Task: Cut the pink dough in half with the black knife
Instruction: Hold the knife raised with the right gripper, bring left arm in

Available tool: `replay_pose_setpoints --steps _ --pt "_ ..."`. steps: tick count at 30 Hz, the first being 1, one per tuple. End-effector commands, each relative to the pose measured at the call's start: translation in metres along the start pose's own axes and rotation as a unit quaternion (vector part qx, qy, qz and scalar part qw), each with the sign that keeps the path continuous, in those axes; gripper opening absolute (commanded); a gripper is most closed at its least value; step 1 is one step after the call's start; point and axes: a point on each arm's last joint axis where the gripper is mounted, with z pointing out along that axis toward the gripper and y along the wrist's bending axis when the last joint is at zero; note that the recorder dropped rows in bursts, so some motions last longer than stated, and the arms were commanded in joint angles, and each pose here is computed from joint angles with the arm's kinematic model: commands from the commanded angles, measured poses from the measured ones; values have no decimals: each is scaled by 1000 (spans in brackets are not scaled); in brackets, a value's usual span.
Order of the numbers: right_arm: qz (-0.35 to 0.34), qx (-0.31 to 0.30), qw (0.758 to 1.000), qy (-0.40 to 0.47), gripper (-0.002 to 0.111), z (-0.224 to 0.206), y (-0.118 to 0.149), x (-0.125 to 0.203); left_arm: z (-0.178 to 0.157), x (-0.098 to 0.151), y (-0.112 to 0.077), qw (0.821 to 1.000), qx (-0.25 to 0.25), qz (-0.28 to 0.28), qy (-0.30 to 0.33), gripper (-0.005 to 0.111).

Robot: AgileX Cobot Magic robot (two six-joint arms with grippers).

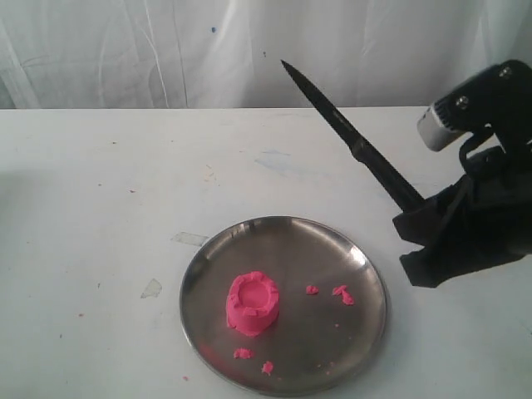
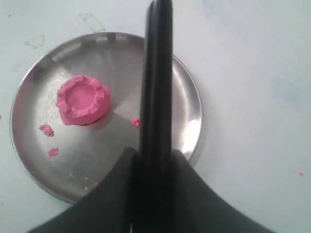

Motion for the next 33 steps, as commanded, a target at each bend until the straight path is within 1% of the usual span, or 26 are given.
replay_pose_setpoints --steps 1,4,5,7,8,9,10,11,13,14,16,17,20,21,22,23,24,25,26,27,28,29,30,31,32,33 --pt "40 -8 999 -10 0 10 3 13 0 0 0 1000 2 4 -9 0" --pt "67 -19 997 -15 0 13 5 16 0 -5 -1 999 8 3 -37 0" --pt "69 -19 997 -17 0 13 5 15 0 -9 -2 998 12 3 -60 0" --pt "69 -16 997 -22 0 13 4 15 -3 -22 -4 991 24 2 -129 0" --pt "70 -14 997 -27 0 13 4 14 -5 -30 -6 984 33 2 -174 0" --pt "69 -13 997 -29 0 13 4 14 -9 -38 -7 974 42 4 -221 0" --pt "69 -12 997 -29 0 13 3 13 -13 -45 -9 963 46 17 -267 0" --pt "69 -12 997 -29 0 13 3 13 -20 -56 -11 942 49 37 -330 0" --pt "69 -12 997 -30 0 13 3 13 -43 -81 -13 885 48 56 -459 0" --pt "69 -11 997 -32 0 13 3 13 -53 -90 -11 864 47 41 -499 0" --pt "69 -9 997 -36 0 13 3 12 -78 -112 -6 814 49 -18 -578 0" --pt "69 -8 997 -38 0 13 3 12 -88 -121 -3 798 48 -42 -599 0" --pt "69 -6 997 -41 0 13 2 11 -127 -153 5 742 58 -117 -658 0" --pt "69 -6 997 -42 0 13 2 11 -151 -176 6 713 74 -138 -684 0" --pt "69 -6 997 -42 0 13 2 11 -161 -186 6 700 84 -141 -695 0" --pt "69 -4 997 -45 0 13 2 11 -179 -207 -1 695 113 -117 -701 0" --pt "69 -3 996 -48 0 13 2 11 -183 -215 -6 708 113 -85 -692 0" --pt "70 -2 996 -49 0 14 1 11 -179 -232 -16 771 76 31 -631 0" --pt "70 -2 996 -49 0 14 1 11 -170 -239 -18 805 50 78 -586 0" --pt "69 -1 996 -50 0 14 1 11 -137 -246 -18 856 -9 171 -488 0" --pt "68 0 996 -50 0 14 1 11 -118 -246 -16 878 -27 182 -441 0" --pt "68 1 996 -51 0 14 1 11 -63 -234 -5 934 -68 161 -311 0" --pt "66 4 996 -56 0 13 0 10 -19 -208 5 971 -100 105 -188 0" --pt "61 7 997 -56 0 13 0 10 6 -189 9 983 -119 80 -114 0" --pt "41 13 998 -53 0 13 -1 10 37 -154 13 988 -142 65 -2 0" --pt "25 19 998 -49 0 14 -2 11 51 -131 11 988 -133 63 51 0"
